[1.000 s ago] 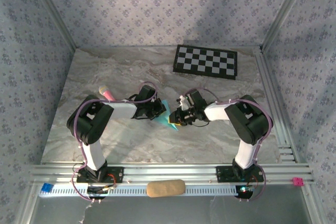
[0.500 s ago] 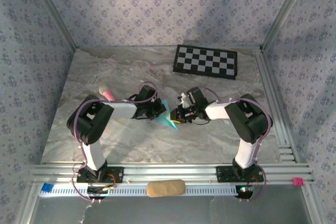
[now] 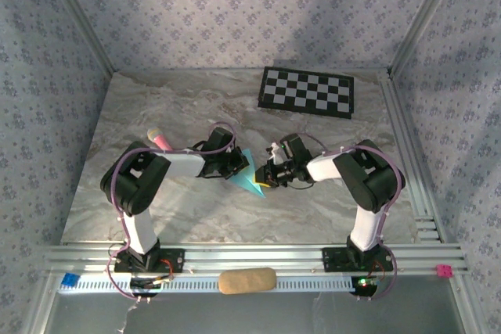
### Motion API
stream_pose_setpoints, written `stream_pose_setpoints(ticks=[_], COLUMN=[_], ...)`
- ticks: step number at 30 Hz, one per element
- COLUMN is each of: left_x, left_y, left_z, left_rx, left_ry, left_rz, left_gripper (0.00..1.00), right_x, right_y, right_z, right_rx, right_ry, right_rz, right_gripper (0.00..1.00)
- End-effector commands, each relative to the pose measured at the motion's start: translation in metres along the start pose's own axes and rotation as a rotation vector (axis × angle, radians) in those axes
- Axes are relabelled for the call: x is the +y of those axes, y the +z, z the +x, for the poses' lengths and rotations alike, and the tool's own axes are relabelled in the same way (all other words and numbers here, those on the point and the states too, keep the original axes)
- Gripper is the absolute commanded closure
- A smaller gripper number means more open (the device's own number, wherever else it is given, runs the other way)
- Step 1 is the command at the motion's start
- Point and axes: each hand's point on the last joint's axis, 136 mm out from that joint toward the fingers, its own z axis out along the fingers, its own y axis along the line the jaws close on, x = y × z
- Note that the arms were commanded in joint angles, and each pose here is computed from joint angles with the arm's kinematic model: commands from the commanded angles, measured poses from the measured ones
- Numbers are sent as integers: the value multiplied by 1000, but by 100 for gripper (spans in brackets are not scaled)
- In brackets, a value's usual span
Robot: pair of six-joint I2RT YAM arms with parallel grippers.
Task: Fold a paper plane with a square sheet of paper (pick it up from the middle)
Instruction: Fourth fold the wing at the center of the table.
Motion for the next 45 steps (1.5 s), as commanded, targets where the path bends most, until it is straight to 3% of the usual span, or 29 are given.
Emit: stream_pose_setpoints(ticks=[1, 18, 31, 36, 45], left_x=[15, 19, 20, 22, 21], left_y=[8, 9, 9, 9, 8], left_z=[6, 8, 7, 8, 7], left_rx=[24, 26, 23, 22, 21], left_ry=[-4, -7, -9, -13, -13], left_rz=[-55, -66, -69, -72, -70], left_gripper=[91, 91, 92, 91, 92], right_x=[-7, -14, -13, -20, -26], right_y=[-1, -3, -9, -7, -11], right_z=[11, 34, 46, 52, 61], right_rx=[30, 86, 115, 129, 145], right_ry=[34, 58, 47, 46, 29], right_rz=[6, 20, 37, 61, 119], right_gripper=[86, 91, 89, 93, 89])
